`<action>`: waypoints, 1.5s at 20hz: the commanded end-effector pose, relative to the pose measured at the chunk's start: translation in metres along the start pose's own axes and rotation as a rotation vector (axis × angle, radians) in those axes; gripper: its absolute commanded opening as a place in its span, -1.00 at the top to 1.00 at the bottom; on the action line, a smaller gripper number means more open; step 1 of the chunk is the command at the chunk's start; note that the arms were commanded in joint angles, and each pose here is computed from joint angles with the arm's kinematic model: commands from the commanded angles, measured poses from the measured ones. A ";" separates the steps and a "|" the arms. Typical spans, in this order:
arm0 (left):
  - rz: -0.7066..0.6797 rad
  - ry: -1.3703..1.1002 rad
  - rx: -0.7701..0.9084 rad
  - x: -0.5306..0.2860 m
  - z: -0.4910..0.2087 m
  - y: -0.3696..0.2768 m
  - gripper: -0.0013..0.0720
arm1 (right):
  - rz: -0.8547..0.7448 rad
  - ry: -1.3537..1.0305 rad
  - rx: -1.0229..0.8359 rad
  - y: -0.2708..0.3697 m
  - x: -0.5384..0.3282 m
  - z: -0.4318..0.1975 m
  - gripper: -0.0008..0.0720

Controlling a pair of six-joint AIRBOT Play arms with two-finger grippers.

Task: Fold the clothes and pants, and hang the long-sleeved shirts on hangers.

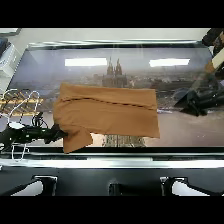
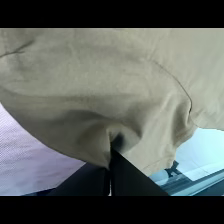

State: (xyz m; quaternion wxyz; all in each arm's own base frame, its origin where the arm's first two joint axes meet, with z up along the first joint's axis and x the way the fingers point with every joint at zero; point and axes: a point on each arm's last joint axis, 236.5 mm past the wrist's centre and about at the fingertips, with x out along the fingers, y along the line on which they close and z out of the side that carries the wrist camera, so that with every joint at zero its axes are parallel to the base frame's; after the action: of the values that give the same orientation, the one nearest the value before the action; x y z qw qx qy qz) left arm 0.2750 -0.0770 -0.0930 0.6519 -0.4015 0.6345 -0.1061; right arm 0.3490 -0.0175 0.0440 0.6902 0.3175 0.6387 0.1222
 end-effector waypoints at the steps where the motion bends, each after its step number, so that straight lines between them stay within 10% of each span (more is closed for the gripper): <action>1: -0.011 0.007 -0.014 -0.003 -0.001 0.001 0.91 | 0.015 0.098 0.079 -0.036 0.043 -0.021 -0.53; 26: -0.015 0.003 -0.027 -0.004 0.000 0.002 0.91 | -0.061 0.236 0.059 -0.066 0.138 -0.077 -0.48; 30: -0.013 0.000 -0.027 -0.004 0.001 0.002 0.90 | -0.030 0.273 0.075 -0.060 0.140 -0.089 -0.10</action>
State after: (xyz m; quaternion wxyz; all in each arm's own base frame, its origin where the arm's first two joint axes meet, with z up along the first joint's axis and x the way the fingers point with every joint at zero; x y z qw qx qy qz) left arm 0.2736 -0.0730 -0.0908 0.6448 -0.4145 0.6338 -0.1031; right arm 0.2763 0.0382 -0.1031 0.5946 0.3097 0.7309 0.1276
